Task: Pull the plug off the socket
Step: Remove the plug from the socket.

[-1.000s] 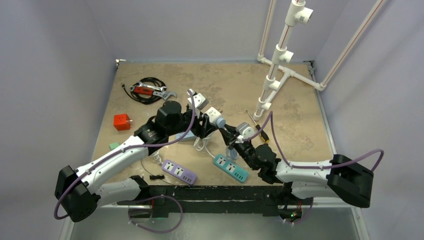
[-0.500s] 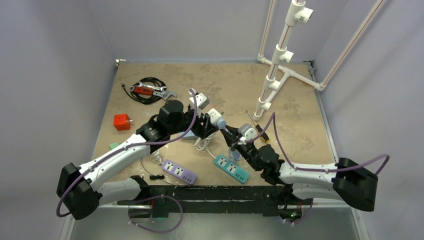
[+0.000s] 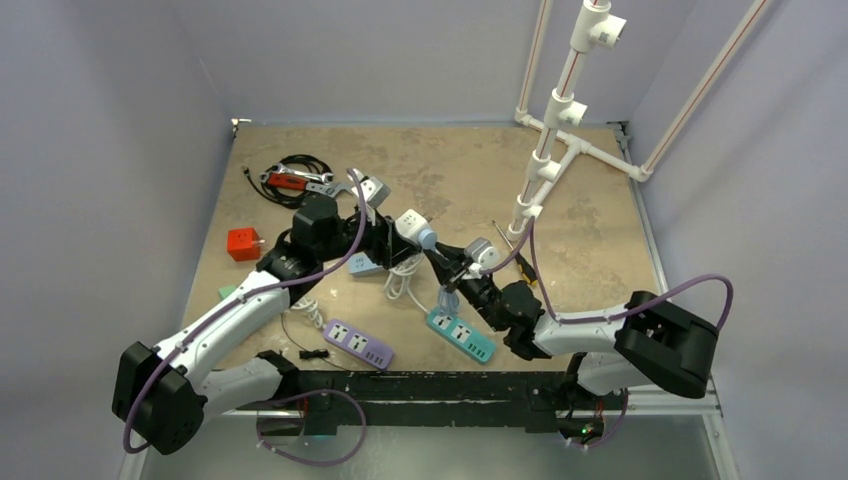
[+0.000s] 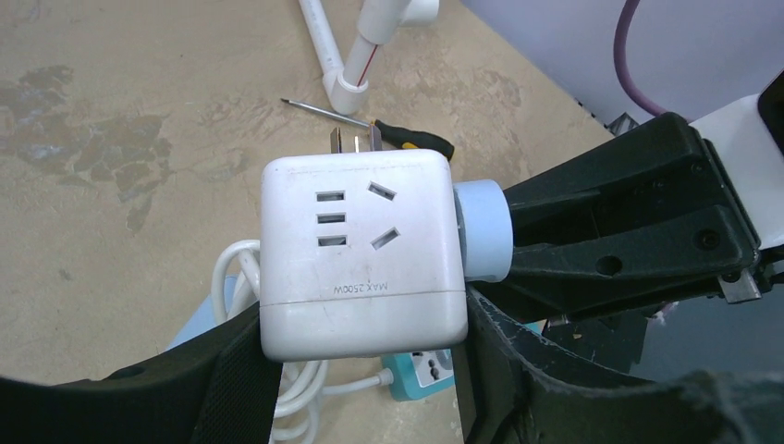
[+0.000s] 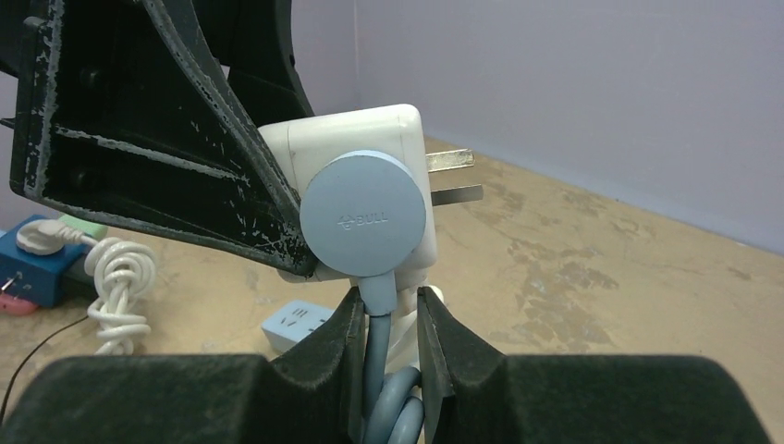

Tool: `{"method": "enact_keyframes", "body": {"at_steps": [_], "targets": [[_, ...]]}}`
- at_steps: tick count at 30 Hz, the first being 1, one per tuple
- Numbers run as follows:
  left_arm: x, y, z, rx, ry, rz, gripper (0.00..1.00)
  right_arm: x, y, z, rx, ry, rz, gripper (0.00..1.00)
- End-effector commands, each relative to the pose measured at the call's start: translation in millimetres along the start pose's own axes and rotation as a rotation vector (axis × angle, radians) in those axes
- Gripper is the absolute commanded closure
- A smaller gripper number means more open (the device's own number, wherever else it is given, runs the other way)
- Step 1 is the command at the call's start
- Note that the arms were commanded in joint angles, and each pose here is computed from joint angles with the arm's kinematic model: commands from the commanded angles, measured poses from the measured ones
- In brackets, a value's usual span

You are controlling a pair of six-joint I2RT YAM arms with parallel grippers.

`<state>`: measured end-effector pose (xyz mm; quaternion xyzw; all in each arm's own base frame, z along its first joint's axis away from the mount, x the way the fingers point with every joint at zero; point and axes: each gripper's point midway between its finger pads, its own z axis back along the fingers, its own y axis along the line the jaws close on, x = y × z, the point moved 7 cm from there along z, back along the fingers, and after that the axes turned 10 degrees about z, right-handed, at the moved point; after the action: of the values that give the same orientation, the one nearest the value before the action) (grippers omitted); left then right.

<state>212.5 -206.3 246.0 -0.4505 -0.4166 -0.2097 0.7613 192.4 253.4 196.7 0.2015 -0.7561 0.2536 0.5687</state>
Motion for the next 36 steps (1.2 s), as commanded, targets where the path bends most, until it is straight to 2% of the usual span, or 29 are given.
{"method": "enact_keyframes", "body": {"at_steps": [1,3,6,10,16,21,27,36], "targets": [[31,-58,19,-0.359,-0.087,-0.07,1.0,-11,-24,-14,-0.171,0.063,0.011,1.0],[30,-58,19,-0.36,-0.089,-0.07,1.0,-14,-22,-19,-0.168,0.076,0.017,1.0],[29,-48,18,-0.262,-0.085,-0.095,1.0,-8,-23,-18,-0.168,0.055,0.011,1.0],[26,-22,14,-0.046,-0.082,-0.106,1.0,12,-29,-8,-0.162,-0.015,-0.016,1.0],[19,28,12,0.359,-0.057,-0.095,1.0,49,-45,18,-0.176,-0.153,-0.047,1.0],[12,47,9,0.496,-0.029,-0.1,1.0,66,-48,27,-0.155,-0.21,-0.055,1.0],[13,43,6,0.457,-0.033,-0.097,1.0,64,-46,26,-0.142,-0.2,-0.06,1.0],[35,4,10,0.038,-0.116,-0.022,1.0,16,-33,1,-0.171,-0.036,-0.037,1.0]]}}
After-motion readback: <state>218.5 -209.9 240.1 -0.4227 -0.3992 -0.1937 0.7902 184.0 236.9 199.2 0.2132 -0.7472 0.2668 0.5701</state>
